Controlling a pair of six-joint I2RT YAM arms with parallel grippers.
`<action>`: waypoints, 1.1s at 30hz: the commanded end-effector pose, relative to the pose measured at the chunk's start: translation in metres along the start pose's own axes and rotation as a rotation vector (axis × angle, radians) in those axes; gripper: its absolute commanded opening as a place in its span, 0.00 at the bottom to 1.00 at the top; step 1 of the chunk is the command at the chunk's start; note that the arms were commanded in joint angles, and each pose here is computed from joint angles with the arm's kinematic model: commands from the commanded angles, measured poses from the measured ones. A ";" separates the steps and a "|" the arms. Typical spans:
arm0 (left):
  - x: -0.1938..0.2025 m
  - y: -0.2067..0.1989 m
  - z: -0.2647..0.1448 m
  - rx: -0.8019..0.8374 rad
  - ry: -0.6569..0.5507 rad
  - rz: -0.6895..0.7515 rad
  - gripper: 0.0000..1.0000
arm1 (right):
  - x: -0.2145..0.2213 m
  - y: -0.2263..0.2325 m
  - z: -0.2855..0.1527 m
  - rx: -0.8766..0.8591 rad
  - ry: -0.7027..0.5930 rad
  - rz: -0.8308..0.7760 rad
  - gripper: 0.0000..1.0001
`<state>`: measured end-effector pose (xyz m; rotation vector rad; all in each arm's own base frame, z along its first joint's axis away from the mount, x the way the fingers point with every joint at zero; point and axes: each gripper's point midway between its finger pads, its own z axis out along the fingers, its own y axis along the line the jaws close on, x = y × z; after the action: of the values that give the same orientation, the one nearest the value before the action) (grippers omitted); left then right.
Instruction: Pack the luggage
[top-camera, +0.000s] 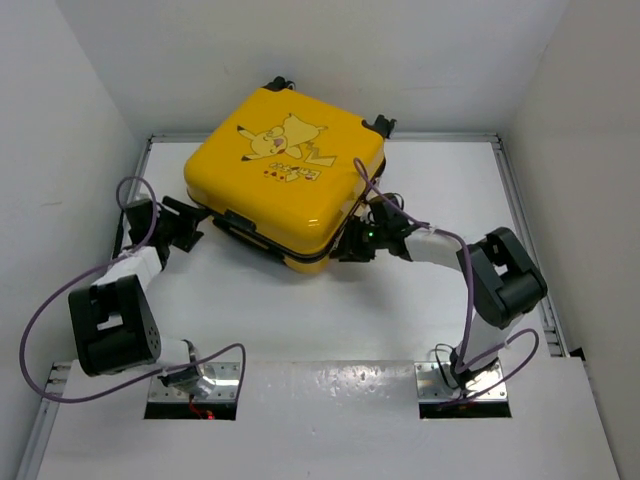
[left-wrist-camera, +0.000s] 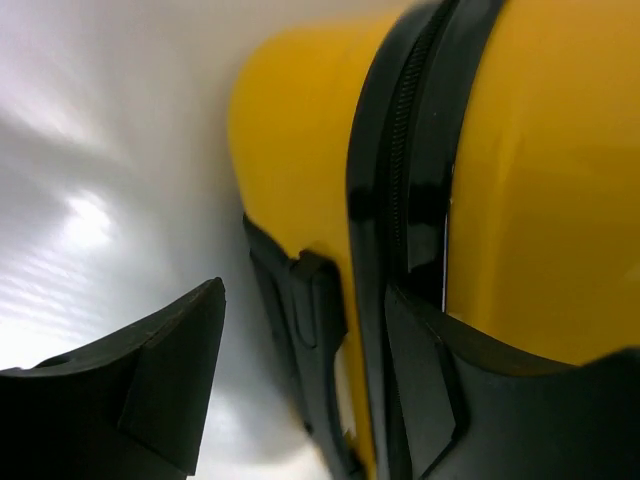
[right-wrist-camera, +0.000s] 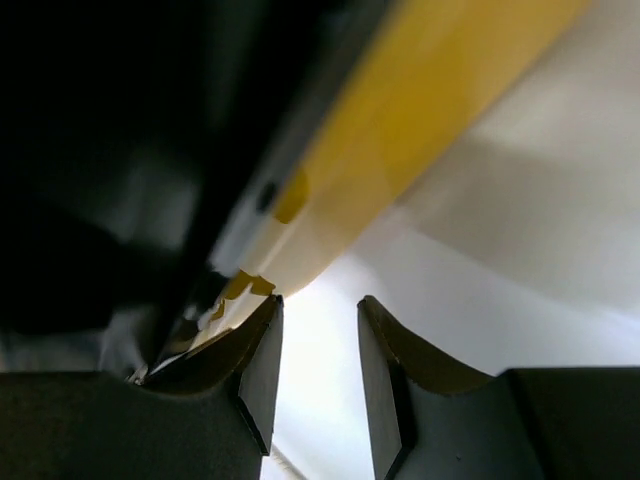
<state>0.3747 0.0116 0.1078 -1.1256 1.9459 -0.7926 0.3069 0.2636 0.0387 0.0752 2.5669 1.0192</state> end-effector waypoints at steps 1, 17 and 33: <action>-0.052 -0.033 -0.011 0.088 -0.142 0.062 0.69 | -0.027 0.077 -0.003 -0.199 -0.092 -0.050 0.37; 0.049 0.005 -0.054 -0.068 0.015 0.152 0.55 | -0.072 -0.001 -0.089 -0.071 -0.286 -0.127 0.39; 0.081 -0.005 -0.004 -0.047 0.010 0.134 0.54 | -0.112 -0.057 -0.139 0.010 -0.395 -0.099 0.42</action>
<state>0.3288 -0.0662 0.0836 -0.9850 2.1351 -0.6839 0.3607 0.1119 0.1202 0.1790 2.2259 0.8490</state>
